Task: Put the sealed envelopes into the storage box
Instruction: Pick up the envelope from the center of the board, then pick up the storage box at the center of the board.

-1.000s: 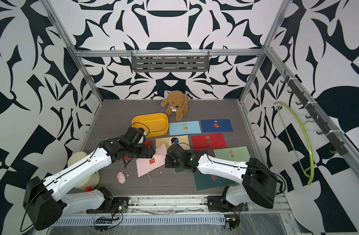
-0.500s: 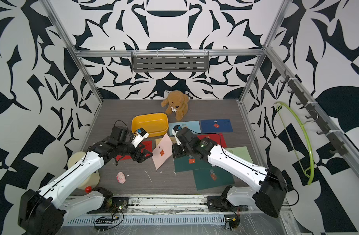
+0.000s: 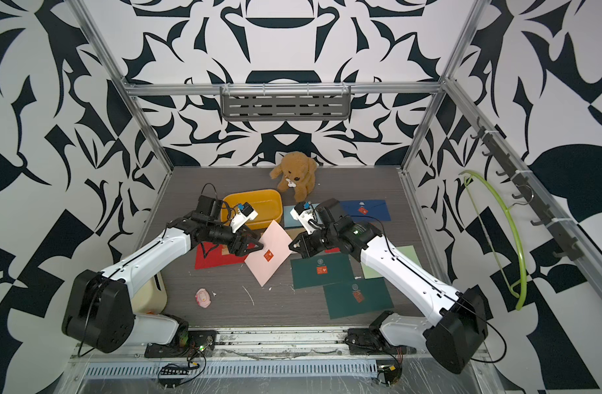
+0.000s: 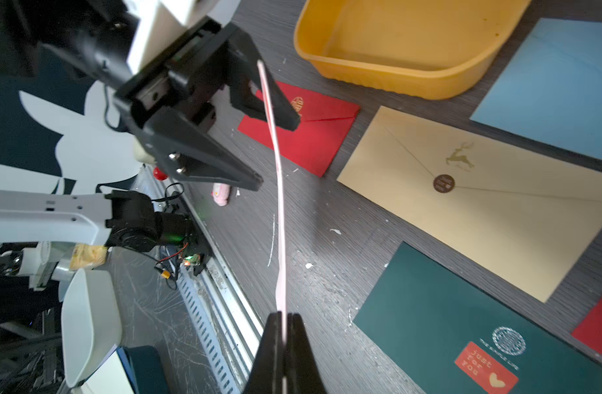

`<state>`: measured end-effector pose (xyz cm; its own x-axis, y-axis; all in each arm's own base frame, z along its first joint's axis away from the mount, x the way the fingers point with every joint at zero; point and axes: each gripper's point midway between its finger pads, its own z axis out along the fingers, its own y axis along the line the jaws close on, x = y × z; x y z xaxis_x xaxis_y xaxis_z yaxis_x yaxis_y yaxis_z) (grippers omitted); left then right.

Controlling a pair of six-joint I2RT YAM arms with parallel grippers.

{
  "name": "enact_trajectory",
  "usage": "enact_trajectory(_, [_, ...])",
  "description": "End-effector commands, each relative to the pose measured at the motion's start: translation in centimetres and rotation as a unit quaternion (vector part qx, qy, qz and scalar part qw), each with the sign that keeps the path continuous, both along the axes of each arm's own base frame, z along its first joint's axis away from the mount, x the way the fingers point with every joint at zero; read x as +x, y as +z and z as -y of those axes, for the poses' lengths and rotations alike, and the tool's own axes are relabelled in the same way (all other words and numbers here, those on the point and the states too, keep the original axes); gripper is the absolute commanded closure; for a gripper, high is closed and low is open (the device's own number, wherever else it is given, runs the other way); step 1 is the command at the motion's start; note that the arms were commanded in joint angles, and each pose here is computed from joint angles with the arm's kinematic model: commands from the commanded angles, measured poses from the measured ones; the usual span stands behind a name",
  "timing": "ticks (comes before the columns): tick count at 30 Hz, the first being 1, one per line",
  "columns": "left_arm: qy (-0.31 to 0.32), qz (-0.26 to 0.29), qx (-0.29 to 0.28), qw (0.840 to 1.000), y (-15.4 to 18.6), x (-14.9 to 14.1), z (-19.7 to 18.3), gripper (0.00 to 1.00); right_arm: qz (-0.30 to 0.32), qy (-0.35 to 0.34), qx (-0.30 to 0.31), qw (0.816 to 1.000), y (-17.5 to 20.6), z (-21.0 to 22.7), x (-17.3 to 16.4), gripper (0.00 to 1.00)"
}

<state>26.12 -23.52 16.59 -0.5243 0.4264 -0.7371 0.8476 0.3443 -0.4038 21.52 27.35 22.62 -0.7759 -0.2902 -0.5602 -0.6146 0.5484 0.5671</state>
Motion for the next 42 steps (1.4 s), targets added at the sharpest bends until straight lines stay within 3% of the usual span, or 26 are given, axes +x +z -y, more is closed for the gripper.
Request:
enact_trajectory(1, [-0.042,0.012,-0.042,0.998,1.7,-0.7,0.6,0.29,0.028,0.051,0.042,0.997,2.8,-0.9,-0.8,1.0])
enact_trajectory(8, [-0.071,0.003,-0.081,0.994,3.0,-2.2,1.1,0.37,0.04,0.04,0.058,0.997,3.3,-0.9,0.5,1.0])
enact_trajectory(15, [-0.073,-0.007,-0.087,0.994,3.4,-2.9,1.0,0.61,0.041,0.024,0.063,0.997,3.1,-1.1,2.1,1.0])
enact_trajectory(24, [-0.054,-0.011,-0.058,0.997,3.2,-2.5,0.5,1.0,0.035,0.003,0.049,0.998,1.9,-0.9,3.9,1.0])
enact_trajectory(26, [-0.044,-0.008,-0.044,0.998,3.0,-2.1,0.3,1.0,0.031,-0.01,0.039,0.999,1.3,-0.4,4.5,1.0])
enact_trajectory(30, [-0.028,0.0,-0.016,0.999,3.1,-1.4,-0.1,1.0,0.018,-0.054,-0.002,0.998,-0.5,1.2,6.5,0.63])
enact_trajectory(31, [-0.021,0.008,-0.004,1.0,3.2,-1.0,-0.4,1.0,0.017,-0.064,-0.011,0.998,-0.8,1.7,7.0,0.58])
enact_trajectory(36, [0.019,0.023,0.081,0.996,3.6,1.1,-2.5,1.0,0.028,-0.105,-0.042,0.993,-1.5,3.7,9.1,0.47])
enact_trajectory(42, [0.092,0.017,0.165,0.982,5.5,5.0,-6.1,1.0,0.011,-0.195,-0.102,0.975,-3.9,5.1,13.3,0.46])
